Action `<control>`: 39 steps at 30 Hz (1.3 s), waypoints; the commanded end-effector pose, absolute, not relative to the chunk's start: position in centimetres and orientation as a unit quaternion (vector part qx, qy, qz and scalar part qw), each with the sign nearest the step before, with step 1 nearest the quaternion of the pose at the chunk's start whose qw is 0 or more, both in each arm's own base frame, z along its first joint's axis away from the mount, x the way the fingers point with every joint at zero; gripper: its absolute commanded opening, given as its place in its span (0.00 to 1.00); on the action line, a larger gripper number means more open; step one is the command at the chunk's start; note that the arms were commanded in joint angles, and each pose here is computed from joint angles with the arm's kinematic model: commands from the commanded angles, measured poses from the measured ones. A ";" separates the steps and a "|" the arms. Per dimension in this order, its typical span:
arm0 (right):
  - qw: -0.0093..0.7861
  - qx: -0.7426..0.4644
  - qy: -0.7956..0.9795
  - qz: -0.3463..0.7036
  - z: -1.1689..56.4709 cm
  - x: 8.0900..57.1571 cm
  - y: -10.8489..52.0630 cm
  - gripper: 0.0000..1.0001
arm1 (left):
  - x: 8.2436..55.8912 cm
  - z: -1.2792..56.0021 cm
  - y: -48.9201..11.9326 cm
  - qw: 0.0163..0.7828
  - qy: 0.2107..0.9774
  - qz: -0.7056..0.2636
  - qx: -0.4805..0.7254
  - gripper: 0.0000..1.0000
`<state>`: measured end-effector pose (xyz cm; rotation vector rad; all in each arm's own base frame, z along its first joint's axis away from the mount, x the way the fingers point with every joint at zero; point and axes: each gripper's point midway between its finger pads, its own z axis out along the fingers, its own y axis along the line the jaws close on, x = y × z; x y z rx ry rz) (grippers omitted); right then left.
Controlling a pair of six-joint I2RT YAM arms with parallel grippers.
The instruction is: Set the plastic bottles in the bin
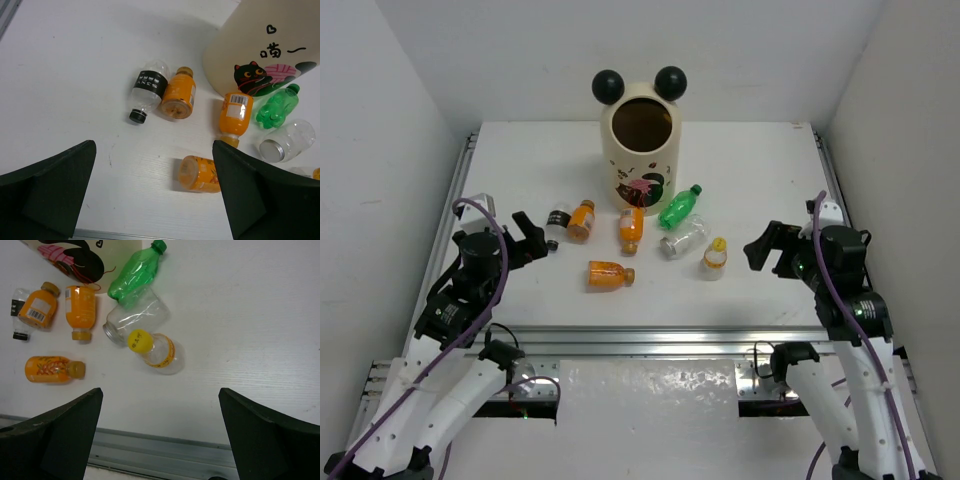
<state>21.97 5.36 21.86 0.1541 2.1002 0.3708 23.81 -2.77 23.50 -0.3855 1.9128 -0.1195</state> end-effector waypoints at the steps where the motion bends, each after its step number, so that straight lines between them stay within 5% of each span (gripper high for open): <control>1: 0.502 0.062 0.849 0.152 22.4 22.9 5.4 0.99 | 24.3 25.4 -2.6 0.583 0.791 -0.059 -0.176 1.00; 9: 0.436 0.051 0.879 0.187 18.7 27.5 7.8 0.99 | 24.6 25.2 -2.9 0.579 0.795 -0.063 -0.169 1.00; 19: 0.366 -0.020 0.929 0.043 12.0 32.0 11.1 0.99 | 24.9 24.7 -3.3 0.572 0.802 -0.065 -0.160 1.00; 22: 0.349 -0.033 0.935 0.047 10.2 32.5 12.1 0.87 | 24.9 24.7 -3.5 0.572 0.803 -0.067 -0.157 1.00; 28: 0.338 -0.014 0.941 0.019 10.1 30.3 11.1 0.40 | 24.8 24.8 -3.6 0.574 0.801 -0.071 -0.155 1.00; 32: 0.367 -0.015 0.930 0.035 12.9 29.6 11.1 0.22 | 24.9 24.7 -3.7 0.571 0.803 -0.072 -0.153 1.00; 39: 0.522 -0.068 0.831 0.178 25.2 31.5 15.6 0.20 | 25.0 24.5 -3.8 0.569 0.806 -0.073 -0.150 1.00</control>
